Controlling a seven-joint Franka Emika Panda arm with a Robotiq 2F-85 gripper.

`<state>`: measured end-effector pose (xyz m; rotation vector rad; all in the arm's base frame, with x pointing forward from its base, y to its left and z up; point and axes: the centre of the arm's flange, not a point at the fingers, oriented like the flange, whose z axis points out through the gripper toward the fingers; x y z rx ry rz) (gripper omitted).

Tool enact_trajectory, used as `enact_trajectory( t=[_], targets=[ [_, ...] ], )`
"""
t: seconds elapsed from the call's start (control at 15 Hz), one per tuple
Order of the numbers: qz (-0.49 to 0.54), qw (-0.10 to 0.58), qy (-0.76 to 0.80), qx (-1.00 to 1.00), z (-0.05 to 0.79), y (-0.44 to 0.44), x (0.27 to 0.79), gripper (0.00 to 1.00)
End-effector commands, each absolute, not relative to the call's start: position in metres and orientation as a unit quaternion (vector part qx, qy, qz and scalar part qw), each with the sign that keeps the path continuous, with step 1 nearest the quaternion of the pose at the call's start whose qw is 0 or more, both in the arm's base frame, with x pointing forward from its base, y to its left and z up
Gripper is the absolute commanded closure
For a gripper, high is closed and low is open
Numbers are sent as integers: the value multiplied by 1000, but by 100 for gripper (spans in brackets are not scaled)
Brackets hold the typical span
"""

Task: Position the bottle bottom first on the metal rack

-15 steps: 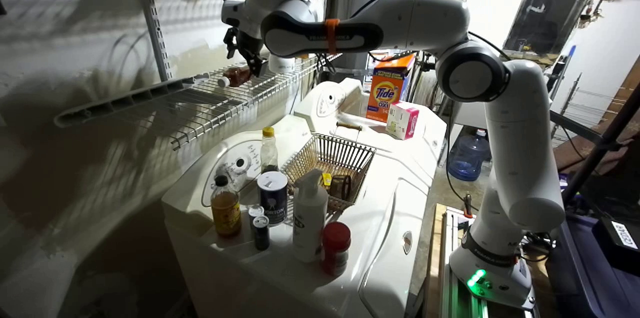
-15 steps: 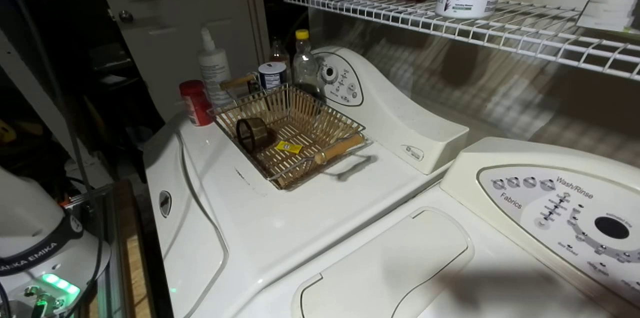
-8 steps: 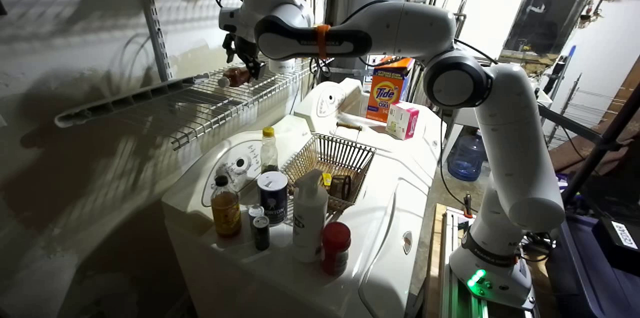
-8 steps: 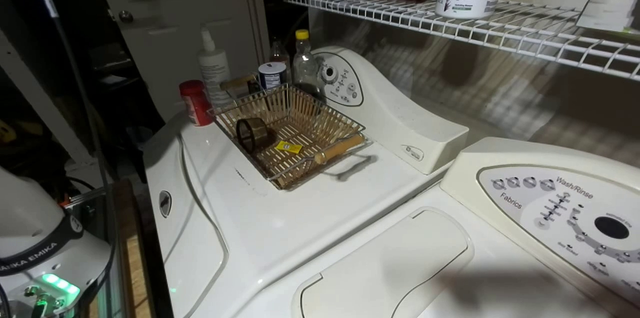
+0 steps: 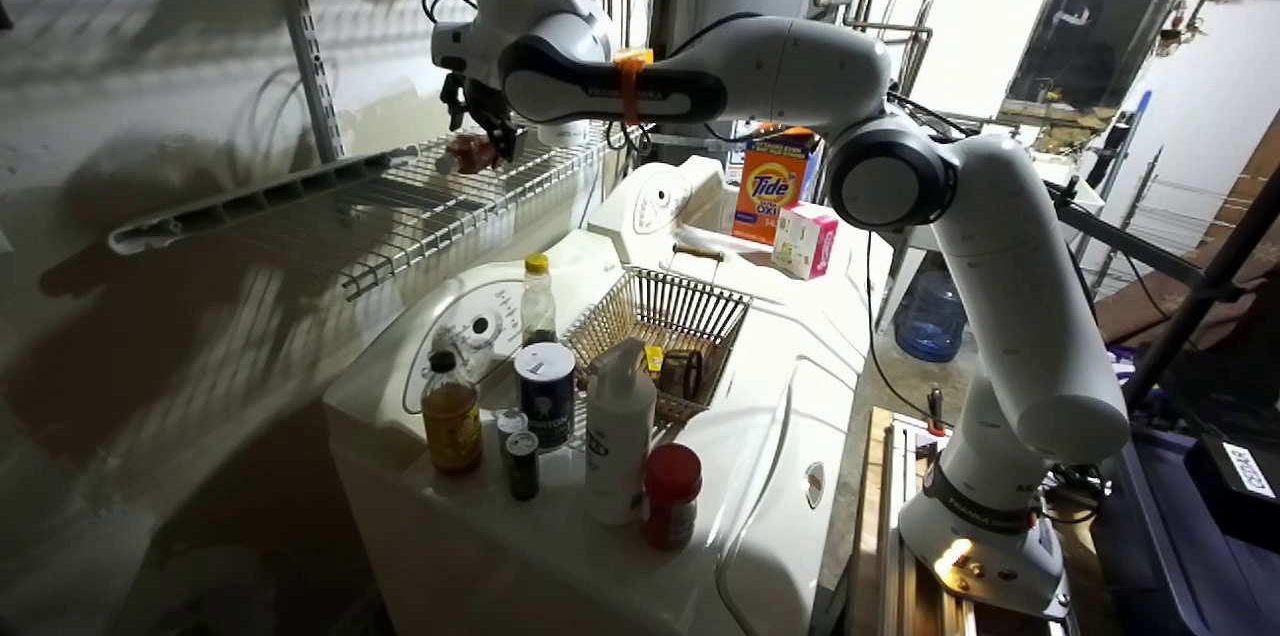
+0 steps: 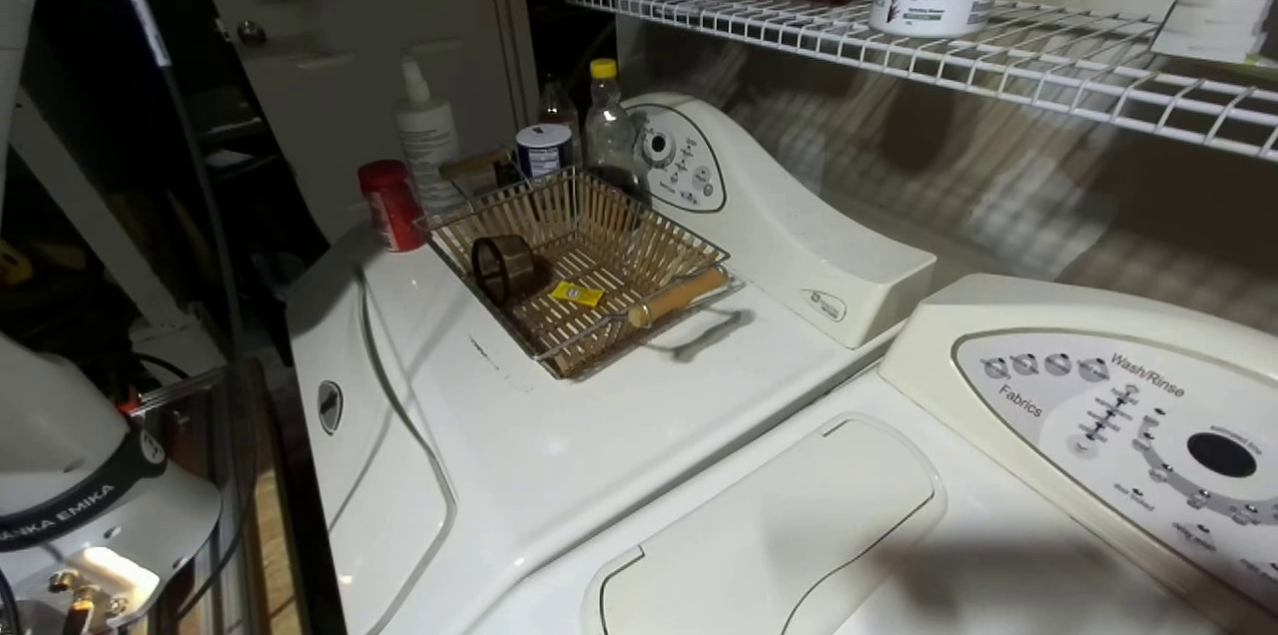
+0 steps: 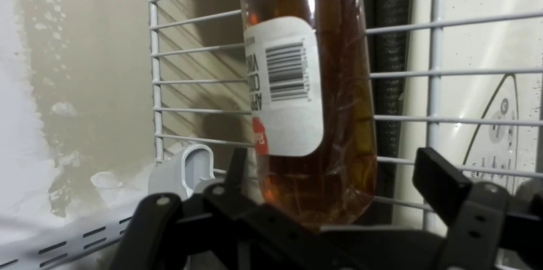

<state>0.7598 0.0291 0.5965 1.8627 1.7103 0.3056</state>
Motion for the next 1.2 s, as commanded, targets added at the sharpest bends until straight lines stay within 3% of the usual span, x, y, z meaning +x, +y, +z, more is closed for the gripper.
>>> enact_trajectory(
  t=[0.0, 0.07, 0.2, 0.67, 1.13],
  targets=[
    [124, 293, 647, 694, 606, 25, 785, 5],
    [125, 293, 646, 694, 605, 24, 786, 26],
    [125, 291, 645, 695, 604, 23, 787, 31],
    [141, 265, 625, 721, 613, 12, 783, 77],
    [235, 207, 556, 770, 625, -12, 774, 85]
  ],
)
